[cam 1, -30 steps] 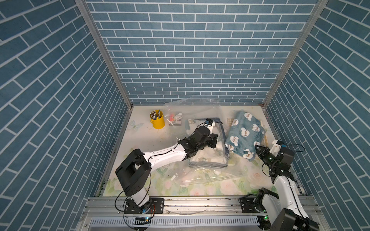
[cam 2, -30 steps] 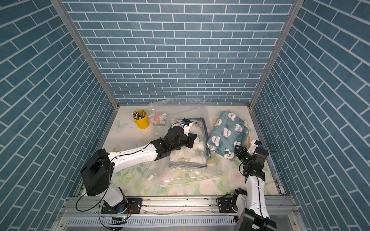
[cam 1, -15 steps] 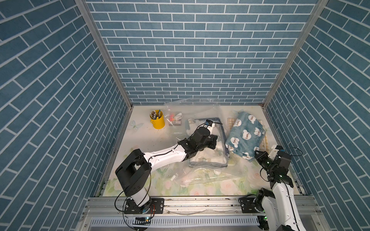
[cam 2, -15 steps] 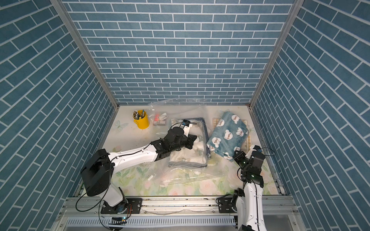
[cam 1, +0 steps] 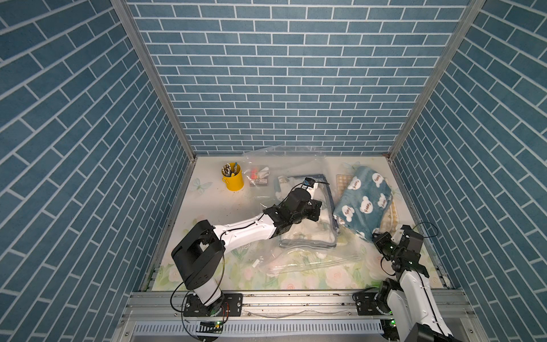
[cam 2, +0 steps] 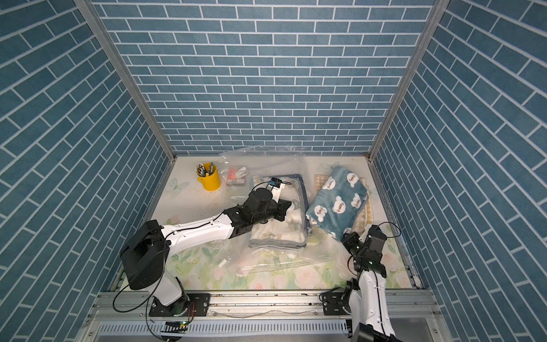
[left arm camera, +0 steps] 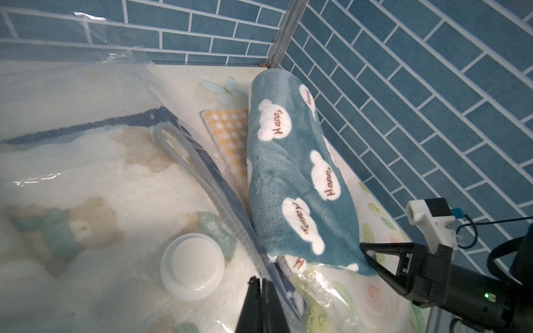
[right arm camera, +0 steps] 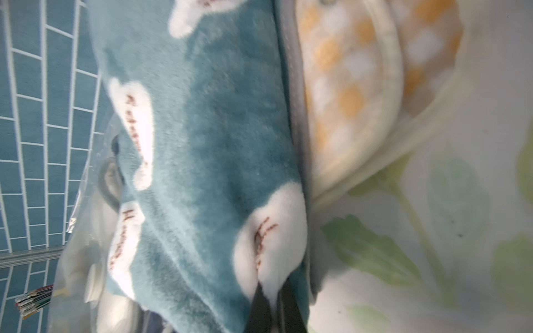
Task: Take the blanket out of the vacuum bag
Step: Place the blanket at the center of the board.
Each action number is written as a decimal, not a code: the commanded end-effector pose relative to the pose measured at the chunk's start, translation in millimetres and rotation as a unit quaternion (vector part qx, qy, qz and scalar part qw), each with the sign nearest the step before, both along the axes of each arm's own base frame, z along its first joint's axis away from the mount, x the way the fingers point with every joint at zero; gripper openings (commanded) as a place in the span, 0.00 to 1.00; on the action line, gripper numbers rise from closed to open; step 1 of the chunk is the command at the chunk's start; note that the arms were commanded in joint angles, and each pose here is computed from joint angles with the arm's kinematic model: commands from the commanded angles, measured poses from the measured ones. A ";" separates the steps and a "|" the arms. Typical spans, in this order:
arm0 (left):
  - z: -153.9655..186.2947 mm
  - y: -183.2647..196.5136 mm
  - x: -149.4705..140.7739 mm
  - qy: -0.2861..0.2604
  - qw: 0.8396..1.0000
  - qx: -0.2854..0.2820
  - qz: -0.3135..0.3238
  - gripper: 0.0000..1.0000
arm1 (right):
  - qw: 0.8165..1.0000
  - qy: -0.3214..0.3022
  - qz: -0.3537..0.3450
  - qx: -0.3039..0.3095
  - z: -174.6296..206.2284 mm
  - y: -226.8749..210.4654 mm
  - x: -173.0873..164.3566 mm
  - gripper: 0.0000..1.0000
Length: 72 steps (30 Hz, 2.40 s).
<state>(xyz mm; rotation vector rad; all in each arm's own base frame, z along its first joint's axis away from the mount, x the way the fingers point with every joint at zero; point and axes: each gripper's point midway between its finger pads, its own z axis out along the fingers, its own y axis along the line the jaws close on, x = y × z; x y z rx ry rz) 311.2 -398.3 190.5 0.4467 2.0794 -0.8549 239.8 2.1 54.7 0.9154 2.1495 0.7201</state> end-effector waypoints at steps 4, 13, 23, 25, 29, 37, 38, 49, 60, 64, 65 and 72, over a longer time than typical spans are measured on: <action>4.8 -19.5 8.0 -0.008 1.000 -0.005 -0.015 0.15 | 0.999 -0.007 0.012 -0.051 24.8 -13.6 20.5 0.40; 10.8 -88.1 26.2 -0.033 0.992 0.010 -0.121 0.72 | 0.993 -0.061 -0.023 -0.095 88.5 -45.8 53.8 0.55; -56.5 -133.1 40.5 0.021 0.982 0.056 -0.181 0.81 | 0.993 -0.117 0.009 0.004 85.2 -66.1 103.4 0.76; -65.0 -132.0 38.5 0.033 0.981 0.060 -0.181 0.81 | 0.991 -0.133 0.005 0.015 88.9 -76.9 117.0 0.76; -84.7 -116.3 35.4 0.051 0.983 0.090 -0.149 0.81 | 0.993 -0.110 -0.029 -0.011 74.0 -107.4 144.4 0.78; -95.5 -88.3 34.3 0.060 0.986 0.116 -0.101 0.82 | 0.996 -0.083 -0.020 -0.027 47.0 -136.1 191.6 0.76; -93.6 -87.4 32.7 0.059 0.986 0.116 -0.101 0.82 | 0.996 -0.080 -0.018 -0.024 42.4 -137.1 196.2 0.75; -84.0 -75.3 29.0 0.047 0.986 0.127 -0.096 0.82 | 0.997 -0.057 0.016 -0.041 17.6 -122.0 226.7 0.76; -111.5 -75.8 25.8 0.077 0.981 0.148 -0.100 0.81 | 0.993 -0.012 -0.001 -0.115 15.5 -134.5 213.0 0.79; -118.3 -76.4 25.3 0.084 0.979 0.156 -0.103 0.81 | 0.994 -0.024 0.012 -0.107 19.5 -128.3 213.3 0.80; -119.5 -77.2 24.4 0.086 0.979 0.153 -0.106 0.81 | 0.994 -0.035 0.025 -0.096 20.5 -122.2 217.8 0.80; -125.9 -83.7 17.1 0.104 0.977 0.140 -0.125 0.76 | 0.996 -0.011 0.043 -0.075 -0.9 -112.1 222.4 0.79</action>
